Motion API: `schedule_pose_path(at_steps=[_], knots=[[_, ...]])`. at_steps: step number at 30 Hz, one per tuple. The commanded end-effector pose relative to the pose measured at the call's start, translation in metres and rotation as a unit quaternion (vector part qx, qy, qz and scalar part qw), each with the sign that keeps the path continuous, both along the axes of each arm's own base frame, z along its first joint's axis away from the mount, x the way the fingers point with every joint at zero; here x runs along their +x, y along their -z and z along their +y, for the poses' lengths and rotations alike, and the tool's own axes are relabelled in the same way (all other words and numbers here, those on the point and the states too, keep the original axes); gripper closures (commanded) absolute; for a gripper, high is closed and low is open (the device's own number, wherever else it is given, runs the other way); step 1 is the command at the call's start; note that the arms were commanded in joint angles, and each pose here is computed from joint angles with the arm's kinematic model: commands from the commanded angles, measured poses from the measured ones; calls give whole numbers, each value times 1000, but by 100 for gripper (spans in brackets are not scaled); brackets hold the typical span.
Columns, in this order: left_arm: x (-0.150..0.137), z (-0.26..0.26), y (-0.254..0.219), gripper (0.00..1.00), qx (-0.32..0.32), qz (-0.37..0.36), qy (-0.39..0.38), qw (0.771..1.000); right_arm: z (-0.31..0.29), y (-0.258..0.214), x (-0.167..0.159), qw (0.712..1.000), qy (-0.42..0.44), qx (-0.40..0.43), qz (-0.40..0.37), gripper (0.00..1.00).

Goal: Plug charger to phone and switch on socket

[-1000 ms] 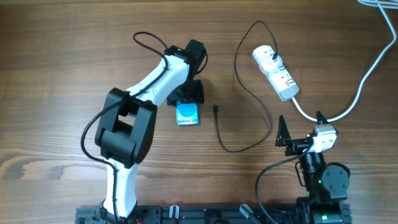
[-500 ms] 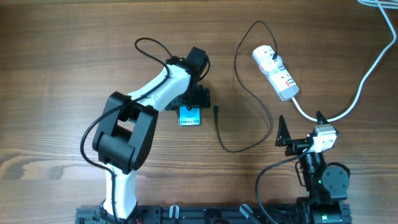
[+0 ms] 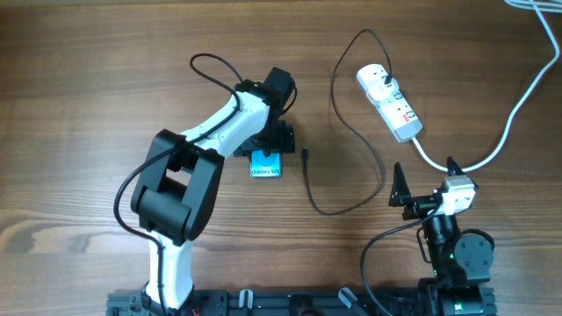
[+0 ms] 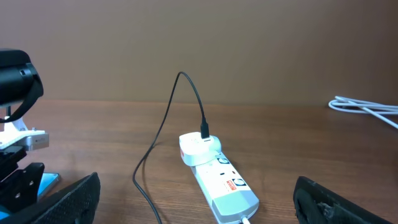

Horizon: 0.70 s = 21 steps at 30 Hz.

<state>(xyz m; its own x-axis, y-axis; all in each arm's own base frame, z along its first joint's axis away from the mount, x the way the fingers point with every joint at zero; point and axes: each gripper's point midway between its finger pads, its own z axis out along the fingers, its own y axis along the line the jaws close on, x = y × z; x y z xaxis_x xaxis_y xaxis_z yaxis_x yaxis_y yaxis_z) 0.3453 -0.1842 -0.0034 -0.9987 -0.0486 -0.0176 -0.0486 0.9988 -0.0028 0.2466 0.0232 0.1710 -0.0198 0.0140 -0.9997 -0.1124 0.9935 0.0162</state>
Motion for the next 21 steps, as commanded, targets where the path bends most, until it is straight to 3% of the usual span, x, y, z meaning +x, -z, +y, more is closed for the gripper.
schedule_pose_path(at_steps=[1,2,3,6,14,18,21], knots=[[-18,-3,16,16,5,27,7,1000,-1,-2,0,1000,5,6,-3,0],[-17,-3,16,19,5,26,6,1000,-1,-2,0,1000,5,6,-3,0],[-17,-2,16,29,5,26,5,1000,-1,-2,0,1000,5,6,-3,0],[-16,-1,16,40,8,24,5,1000,-1,-2,0,1000,5,6,-4,0],[15,-6,-43,39,-14,-12,-23,1000,-1,-2,0,1000,5,6,-3,0],[17,-15,-85,42,-128,-1,-51,991,-1,-2,0,1000,5,6,-3,0],[12,-34,-127,43,-290,45,-69,954,-1,-2,0,1000,5,6,-3,0]])
